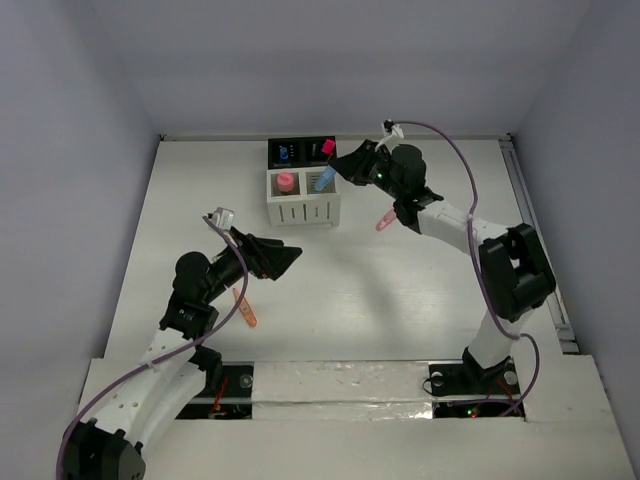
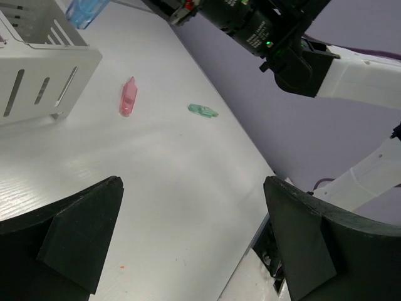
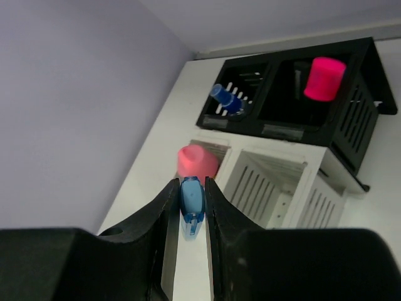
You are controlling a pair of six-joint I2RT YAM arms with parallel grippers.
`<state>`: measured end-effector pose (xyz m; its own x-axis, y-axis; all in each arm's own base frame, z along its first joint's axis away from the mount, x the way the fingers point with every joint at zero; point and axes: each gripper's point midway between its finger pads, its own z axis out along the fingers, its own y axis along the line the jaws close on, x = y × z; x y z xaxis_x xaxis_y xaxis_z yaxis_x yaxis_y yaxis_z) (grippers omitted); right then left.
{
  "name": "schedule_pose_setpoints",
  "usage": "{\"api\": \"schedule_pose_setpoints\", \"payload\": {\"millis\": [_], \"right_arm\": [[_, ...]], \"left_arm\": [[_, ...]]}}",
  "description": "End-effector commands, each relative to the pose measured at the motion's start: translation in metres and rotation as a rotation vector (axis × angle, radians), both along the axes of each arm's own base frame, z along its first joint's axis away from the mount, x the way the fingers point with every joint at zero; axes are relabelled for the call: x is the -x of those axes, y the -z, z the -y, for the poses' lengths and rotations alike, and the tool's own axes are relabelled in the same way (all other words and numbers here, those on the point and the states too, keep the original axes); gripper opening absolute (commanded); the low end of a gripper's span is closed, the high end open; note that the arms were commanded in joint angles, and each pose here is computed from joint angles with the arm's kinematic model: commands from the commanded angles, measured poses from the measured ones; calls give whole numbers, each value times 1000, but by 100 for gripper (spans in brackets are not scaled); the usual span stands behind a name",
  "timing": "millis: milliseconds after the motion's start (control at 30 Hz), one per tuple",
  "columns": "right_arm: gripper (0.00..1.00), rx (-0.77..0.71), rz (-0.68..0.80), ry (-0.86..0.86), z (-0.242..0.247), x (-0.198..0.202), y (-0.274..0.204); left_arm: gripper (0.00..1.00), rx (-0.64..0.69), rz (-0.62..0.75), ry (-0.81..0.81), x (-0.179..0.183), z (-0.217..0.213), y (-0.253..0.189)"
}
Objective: Sort the stationery into containers
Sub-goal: Place the pen in the storage box.
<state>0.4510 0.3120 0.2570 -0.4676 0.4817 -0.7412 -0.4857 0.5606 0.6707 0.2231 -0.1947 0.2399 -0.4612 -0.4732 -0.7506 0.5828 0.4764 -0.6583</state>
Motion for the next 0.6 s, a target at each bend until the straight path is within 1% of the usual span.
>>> {"api": "schedule_pose_setpoints", "payload": {"millis": [0,67,100,167,200,300,333,400,433,500,533,567], "right_arm": [[0,99,56,72,6,-28,4],[0,130,82,84,5,-38,-1],[0,146,72,82,3,-43,8],[0,161,75,73,-1,-49,7],[0,167,65,61,-4,-51,15],[0,162,64,16,-11,-49,19],[2,155,72,1,-14,-48,19],[14,146,74,-32,-18,-43,19],[27,142,84,-39,-18,-42,16],[40,142,86,-49,-19,-40,14],[51,147,81,-53,-19,-38,14],[55,150,88,-55,-18,-37,10]], "left_arm": [[93,30,85,-1,0,0,-20],[93,26,82,-3,-1,0,-18],[93,25,79,-3,-1,0,-17],[93,22,74,-2,-2,0,-15],[93,20,74,-3,-2,0,-14],[92,17,81,-13,-4,-1,-15],[92,16,83,-15,-4,-1,-16],[91,16,84,-19,-5,-2,-16],[91,15,83,-21,-5,-2,-15],[89,14,80,-19,-5,-1,-15],[88,13,79,-18,-5,-1,-14],[87,14,78,-15,-5,-1,-14]]}}
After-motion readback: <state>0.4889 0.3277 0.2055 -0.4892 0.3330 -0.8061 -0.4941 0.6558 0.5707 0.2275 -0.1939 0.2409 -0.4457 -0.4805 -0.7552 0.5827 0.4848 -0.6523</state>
